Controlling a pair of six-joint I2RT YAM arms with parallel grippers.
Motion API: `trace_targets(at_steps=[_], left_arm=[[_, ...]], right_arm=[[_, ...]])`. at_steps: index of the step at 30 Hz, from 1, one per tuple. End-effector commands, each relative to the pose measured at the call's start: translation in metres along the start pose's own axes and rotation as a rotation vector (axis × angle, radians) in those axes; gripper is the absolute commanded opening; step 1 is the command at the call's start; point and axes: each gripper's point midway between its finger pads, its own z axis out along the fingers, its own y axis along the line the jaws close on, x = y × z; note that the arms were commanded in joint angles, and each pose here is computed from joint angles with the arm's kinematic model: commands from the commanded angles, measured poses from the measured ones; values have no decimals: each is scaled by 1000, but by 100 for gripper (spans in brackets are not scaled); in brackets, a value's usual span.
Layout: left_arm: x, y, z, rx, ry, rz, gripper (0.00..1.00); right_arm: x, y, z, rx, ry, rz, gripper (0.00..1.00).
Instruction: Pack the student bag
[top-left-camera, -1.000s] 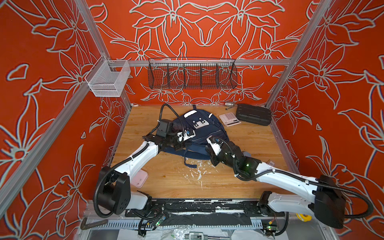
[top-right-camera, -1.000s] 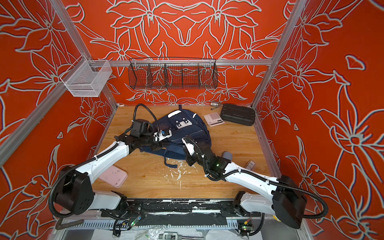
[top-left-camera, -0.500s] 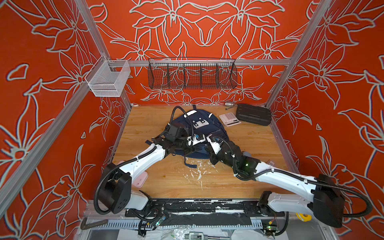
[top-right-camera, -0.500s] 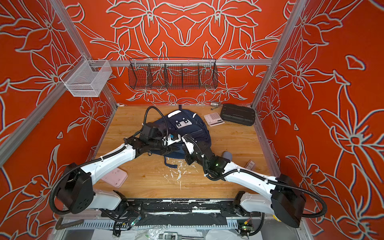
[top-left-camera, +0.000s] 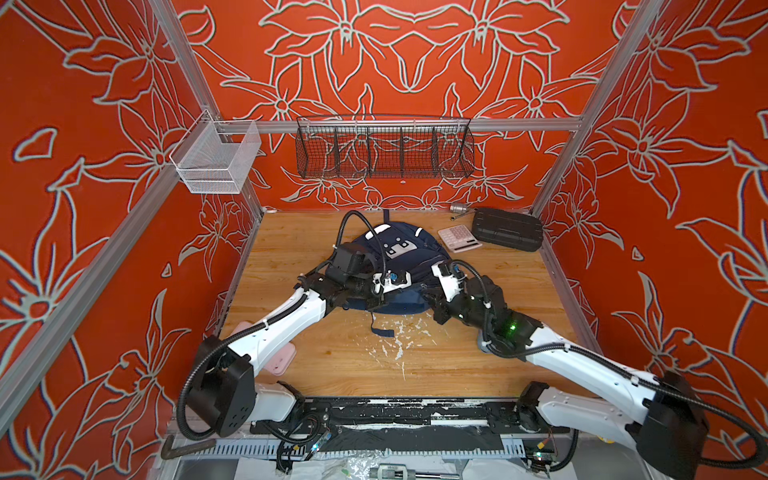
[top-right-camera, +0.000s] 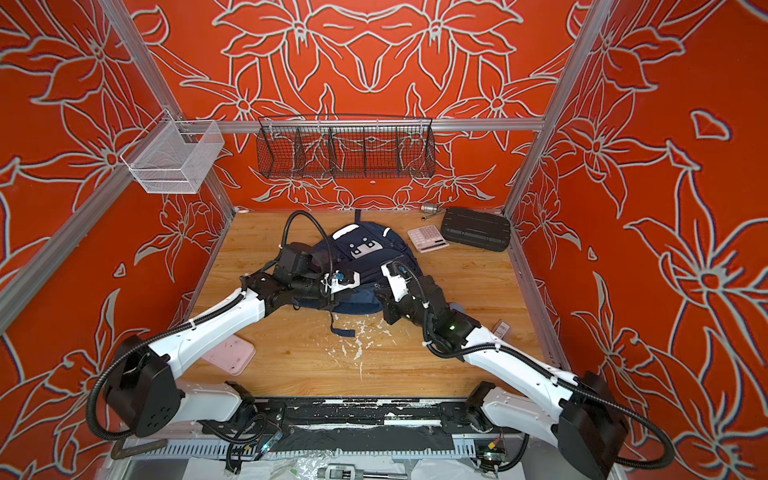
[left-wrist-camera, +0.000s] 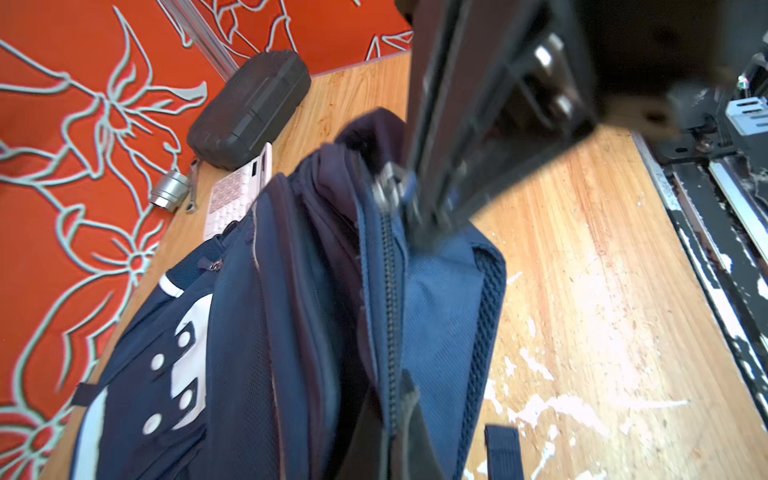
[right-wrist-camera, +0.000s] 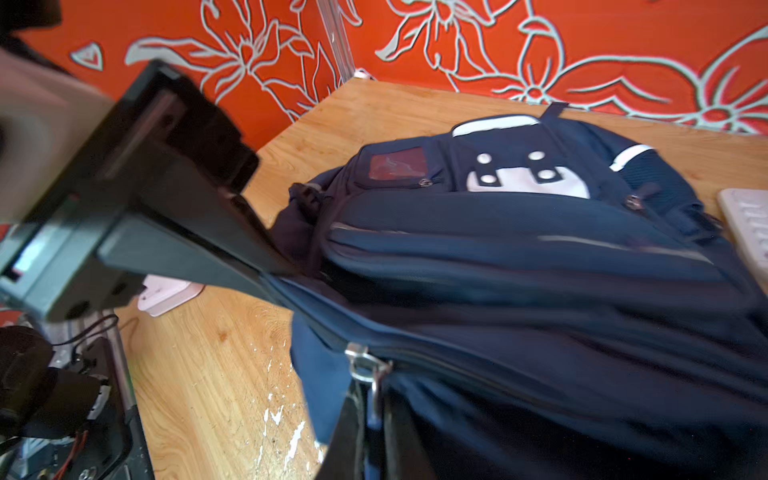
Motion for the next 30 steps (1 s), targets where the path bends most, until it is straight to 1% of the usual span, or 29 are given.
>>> trace_targets(at_steps=[1, 4, 8, 11, 12, 15, 17, 19, 23, 24, 25, 27, 28, 30], left_arm=[[44, -16, -30, 9, 131, -71, 0], [45, -19, -34, 5, 129, -60, 0], [49, -20, -37, 3, 148, -39, 0], [59, -12, -40, -39, 179, -36, 0], [61, -8, -41, -60, 184, -38, 0], [70, 13, -45, -140, 176, -58, 0], [78, 24, -43, -160, 201, -44, 0], [85, 32, -39, -167, 228, -28, 0], [90, 47, -31, -183, 221, -37, 0], [89, 49, -30, -181, 219, -45, 2], [88, 50, -29, -176, 214, -49, 15], [79, 49, -29, -162, 184, -57, 33], [69, 48, -31, -155, 150, -72, 45], [46, 39, -33, -132, 76, -85, 56]], right_arm=[[-12, -66, -17, 208, -45, 50, 0], [-7, -79, -11, 186, 1, 37, 0], [-1, -102, 0, 198, 54, 24, 0], [-3, -104, 4, 187, 70, -11, 0], [-6, -99, 4, 162, 65, -23, 0], [-17, -76, -3, 62, -6, -35, 0], [-22, -61, -11, 24, -61, -39, 0], [-21, -45, -15, 1, -81, -55, 0], [-12, -12, -17, -35, -80, -105, 0], [-10, -5, -16, -49, -77, -107, 0], [-9, 3, -14, -64, -72, -106, 0], [-7, 13, -9, -89, -70, -98, 0], [-5, 17, -5, -98, -63, -97, 0], [-3, 20, 2, -103, -52, -98, 0]])
